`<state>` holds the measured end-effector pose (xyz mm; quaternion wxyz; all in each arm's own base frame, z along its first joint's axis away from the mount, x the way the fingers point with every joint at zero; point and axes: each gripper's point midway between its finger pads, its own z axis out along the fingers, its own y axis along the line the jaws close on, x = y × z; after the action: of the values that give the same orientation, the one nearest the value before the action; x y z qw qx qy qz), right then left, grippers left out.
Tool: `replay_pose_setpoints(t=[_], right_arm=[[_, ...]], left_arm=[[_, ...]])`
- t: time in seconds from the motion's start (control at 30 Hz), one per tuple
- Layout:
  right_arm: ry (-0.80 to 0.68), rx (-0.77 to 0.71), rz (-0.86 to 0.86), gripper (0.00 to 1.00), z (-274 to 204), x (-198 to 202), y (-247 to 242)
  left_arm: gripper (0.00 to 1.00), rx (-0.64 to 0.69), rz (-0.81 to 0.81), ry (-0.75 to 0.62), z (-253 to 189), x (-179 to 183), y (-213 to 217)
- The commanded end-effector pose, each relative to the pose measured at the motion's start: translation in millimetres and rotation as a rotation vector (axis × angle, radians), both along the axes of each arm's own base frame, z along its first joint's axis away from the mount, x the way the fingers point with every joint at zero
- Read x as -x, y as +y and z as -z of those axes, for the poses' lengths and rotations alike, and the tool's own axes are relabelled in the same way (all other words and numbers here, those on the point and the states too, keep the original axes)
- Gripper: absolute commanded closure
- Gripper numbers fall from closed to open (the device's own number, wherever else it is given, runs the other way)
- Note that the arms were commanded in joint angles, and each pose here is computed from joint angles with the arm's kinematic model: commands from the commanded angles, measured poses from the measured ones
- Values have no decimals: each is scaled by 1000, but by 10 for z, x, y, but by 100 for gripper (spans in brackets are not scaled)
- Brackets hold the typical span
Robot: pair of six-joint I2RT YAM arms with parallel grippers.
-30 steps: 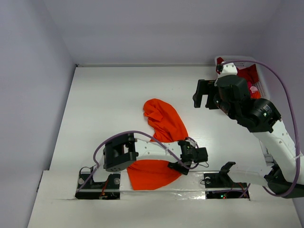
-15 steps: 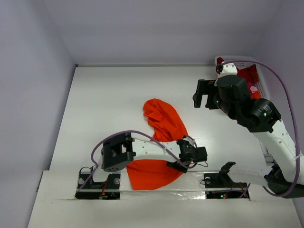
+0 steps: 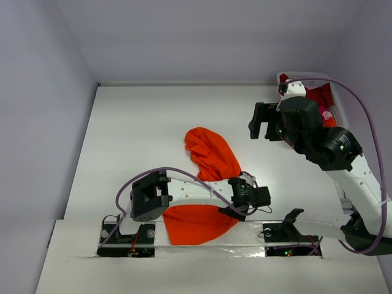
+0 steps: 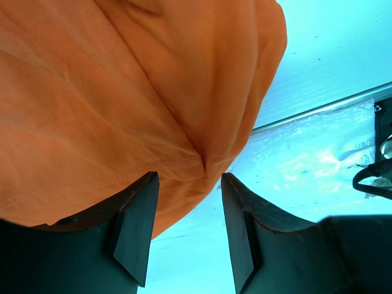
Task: Fold and stack the t-shirts
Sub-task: Move the tshirt to the center of the board, then flatten the tshirt out
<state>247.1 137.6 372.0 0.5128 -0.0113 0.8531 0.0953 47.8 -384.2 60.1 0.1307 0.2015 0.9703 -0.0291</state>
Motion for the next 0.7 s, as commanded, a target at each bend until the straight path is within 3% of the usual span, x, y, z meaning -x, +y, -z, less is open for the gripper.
replay_pose_setpoints(t=[0.0, 0.67], right_arm=[[-60, -41, -6, 0, -165, -24, 18], [-61, -39, -7, 0, -166, -11, 5]], left_arm=[[57, -7, 9, -6, -64, 12, -5], [57, -88, -55, -10, 275, -25, 233]])
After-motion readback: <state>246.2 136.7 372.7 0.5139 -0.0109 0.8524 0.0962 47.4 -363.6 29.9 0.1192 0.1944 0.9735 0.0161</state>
